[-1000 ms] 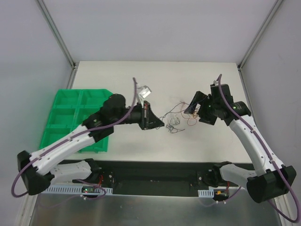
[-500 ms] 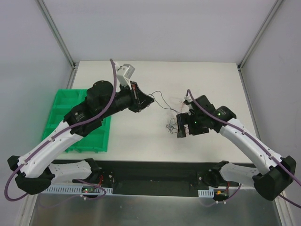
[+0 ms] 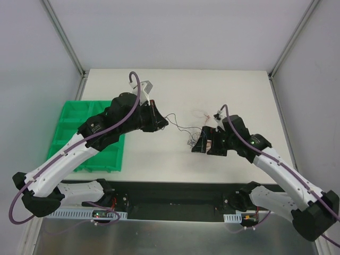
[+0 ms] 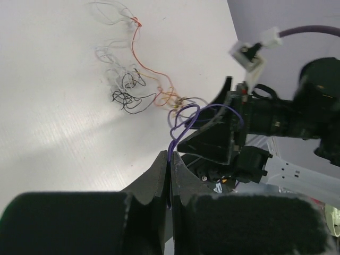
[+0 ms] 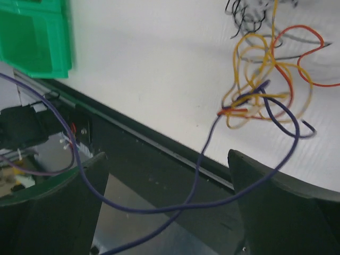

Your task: Untangle the cables

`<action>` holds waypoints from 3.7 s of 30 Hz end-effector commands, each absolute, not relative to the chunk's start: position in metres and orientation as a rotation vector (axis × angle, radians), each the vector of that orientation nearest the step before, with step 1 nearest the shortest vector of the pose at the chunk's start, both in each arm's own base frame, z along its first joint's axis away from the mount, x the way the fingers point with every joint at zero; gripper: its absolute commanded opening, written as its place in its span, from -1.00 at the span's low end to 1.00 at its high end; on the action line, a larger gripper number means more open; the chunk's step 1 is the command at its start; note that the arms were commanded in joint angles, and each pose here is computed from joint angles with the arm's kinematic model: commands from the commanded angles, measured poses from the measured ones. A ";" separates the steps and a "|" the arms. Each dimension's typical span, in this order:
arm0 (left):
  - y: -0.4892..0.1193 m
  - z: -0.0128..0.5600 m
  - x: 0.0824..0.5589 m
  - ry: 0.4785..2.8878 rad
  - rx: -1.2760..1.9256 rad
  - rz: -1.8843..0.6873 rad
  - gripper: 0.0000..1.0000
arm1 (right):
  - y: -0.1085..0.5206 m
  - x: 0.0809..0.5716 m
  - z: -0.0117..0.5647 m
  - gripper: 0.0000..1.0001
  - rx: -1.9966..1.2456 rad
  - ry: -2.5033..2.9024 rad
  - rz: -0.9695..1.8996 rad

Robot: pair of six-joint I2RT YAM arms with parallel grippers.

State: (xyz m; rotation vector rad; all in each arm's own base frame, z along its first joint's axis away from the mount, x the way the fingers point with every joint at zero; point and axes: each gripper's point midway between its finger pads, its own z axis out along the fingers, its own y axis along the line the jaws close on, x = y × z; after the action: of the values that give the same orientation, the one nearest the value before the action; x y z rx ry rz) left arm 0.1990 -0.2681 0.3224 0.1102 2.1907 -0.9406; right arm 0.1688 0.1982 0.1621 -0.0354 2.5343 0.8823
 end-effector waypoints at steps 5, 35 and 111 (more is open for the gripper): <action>-0.265 0.362 0.193 2.112 0.109 -1.024 -1.00 | 0.200 0.180 0.180 0.94 -0.053 2.505 0.858; -0.264 0.507 0.179 1.812 0.356 -1.108 -1.00 | 0.148 0.218 0.212 0.90 0.175 2.469 0.636; -0.189 0.301 0.273 2.159 0.022 -0.700 -1.00 | -0.061 0.170 0.162 -0.99 0.879 2.514 -0.320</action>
State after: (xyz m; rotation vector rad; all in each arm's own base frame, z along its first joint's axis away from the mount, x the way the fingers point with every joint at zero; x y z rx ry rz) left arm 0.2695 -0.2210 0.2818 0.1507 2.2015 -0.7951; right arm 0.1918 -0.0342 0.1547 0.6951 2.5743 -0.2813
